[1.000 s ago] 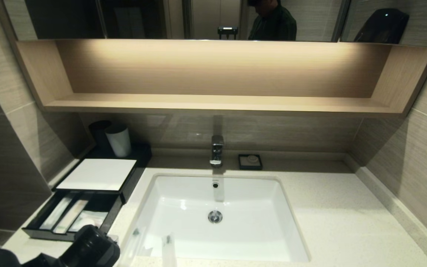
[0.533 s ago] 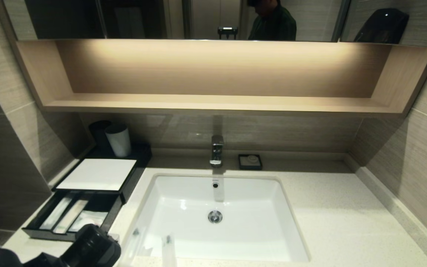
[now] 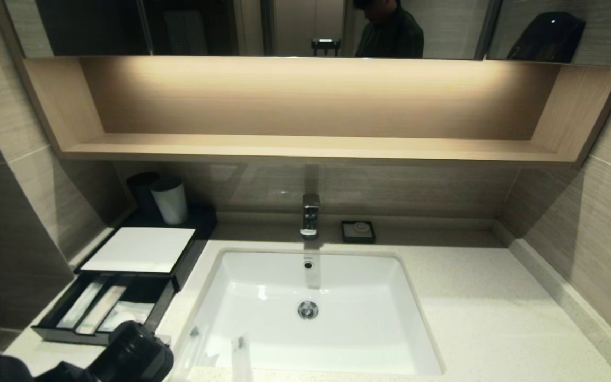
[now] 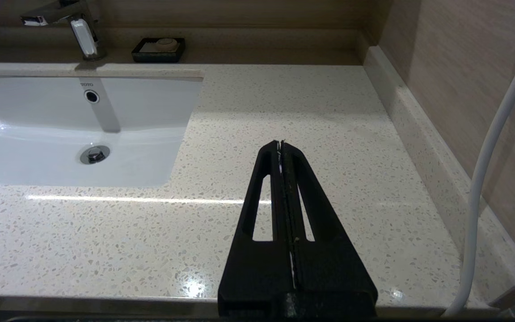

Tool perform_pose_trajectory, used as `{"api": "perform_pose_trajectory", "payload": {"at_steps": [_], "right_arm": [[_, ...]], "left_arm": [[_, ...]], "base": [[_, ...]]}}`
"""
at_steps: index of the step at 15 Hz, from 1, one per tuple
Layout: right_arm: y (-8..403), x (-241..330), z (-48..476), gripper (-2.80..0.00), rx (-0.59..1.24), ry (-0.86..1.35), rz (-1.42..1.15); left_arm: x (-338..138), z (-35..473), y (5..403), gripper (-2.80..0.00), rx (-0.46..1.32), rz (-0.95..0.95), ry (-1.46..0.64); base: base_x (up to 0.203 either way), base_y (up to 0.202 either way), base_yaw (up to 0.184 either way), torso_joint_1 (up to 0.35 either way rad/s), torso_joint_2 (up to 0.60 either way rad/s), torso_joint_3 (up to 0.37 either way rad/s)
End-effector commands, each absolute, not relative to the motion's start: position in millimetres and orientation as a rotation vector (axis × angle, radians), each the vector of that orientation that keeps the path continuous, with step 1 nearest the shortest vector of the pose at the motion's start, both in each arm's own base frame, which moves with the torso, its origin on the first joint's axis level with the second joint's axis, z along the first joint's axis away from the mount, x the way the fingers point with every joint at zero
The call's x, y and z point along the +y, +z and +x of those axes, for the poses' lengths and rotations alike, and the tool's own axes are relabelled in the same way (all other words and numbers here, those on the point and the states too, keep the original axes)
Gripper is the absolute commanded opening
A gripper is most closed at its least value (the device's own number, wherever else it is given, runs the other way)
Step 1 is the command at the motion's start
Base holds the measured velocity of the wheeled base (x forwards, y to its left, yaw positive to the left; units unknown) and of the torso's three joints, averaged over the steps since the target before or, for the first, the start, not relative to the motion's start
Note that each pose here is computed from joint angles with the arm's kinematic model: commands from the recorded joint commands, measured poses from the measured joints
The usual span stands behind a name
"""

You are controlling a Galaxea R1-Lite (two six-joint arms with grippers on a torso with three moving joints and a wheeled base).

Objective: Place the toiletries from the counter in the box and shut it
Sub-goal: Pick up the bathroom toiletry

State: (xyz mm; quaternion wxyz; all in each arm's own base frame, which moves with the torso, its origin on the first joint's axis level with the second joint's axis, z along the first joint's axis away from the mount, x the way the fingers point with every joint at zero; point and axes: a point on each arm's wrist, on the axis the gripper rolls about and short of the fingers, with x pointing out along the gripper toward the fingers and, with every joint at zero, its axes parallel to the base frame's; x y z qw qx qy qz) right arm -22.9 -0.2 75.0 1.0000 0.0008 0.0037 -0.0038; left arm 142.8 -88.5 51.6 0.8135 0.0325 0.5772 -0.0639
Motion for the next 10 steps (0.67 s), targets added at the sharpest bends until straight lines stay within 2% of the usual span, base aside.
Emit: {"api": "perform_pose_trajectory", "payload": {"at_steps": [1,10], "right_arm": [[75.0,-0.2,-22.9,-2.80,0.008,-0.006,0.001],[75.0,-0.2,-22.9,-2.80,0.008,-0.006,0.001]], "left_arm": [[-88.7,143.2,50.5,0.00,1.237,0.070,-0.132],[-89.4,144.3,47.3,0.00,1.248,0.075,-0.128]], "base": [[0.000,0.000,0.000,0.000,0.00,0.000],[0.000,0.000,0.000,0.000,0.00,0.000]]}}
